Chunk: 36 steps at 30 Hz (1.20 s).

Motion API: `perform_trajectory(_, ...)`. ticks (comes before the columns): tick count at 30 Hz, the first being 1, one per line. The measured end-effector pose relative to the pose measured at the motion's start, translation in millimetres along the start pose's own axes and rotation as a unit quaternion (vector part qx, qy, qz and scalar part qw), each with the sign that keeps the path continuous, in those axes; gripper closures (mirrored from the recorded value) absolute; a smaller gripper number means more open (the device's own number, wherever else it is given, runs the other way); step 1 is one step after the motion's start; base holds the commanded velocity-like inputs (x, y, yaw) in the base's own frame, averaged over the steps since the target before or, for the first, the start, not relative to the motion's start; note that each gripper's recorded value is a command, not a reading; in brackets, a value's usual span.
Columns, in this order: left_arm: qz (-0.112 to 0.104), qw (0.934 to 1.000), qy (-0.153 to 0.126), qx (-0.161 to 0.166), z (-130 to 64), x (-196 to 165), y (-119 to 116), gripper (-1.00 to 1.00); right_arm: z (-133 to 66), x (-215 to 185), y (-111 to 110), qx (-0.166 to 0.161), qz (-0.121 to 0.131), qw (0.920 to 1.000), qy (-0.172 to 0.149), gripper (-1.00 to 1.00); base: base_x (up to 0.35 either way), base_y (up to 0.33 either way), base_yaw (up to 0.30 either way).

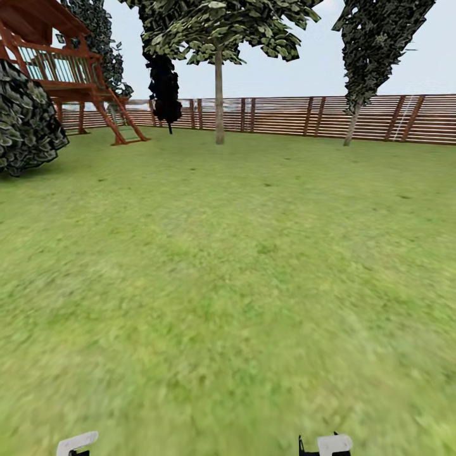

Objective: In the garden, pick up the pesticide atomizer on the floor and spray pesticide onto both trees until each tree trunk is fully covered.

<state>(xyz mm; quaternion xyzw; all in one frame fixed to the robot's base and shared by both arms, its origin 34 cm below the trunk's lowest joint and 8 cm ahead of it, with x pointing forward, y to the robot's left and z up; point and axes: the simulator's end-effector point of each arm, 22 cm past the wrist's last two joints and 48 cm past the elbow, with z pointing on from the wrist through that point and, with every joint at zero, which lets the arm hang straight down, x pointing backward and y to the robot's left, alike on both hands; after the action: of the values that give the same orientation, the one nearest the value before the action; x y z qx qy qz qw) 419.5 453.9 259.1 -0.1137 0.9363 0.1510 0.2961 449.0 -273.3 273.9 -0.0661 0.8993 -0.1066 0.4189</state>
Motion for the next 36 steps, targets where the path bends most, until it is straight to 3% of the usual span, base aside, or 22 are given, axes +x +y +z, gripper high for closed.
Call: perform_trajectory(36,0.000,1.0000,0.000,0.000,0.0,-0.1,0.8,1.00,-0.3,0.7,0.1,0.000,0.000,1.0000,0.001,-1.00,0.340,0.000,0.000)
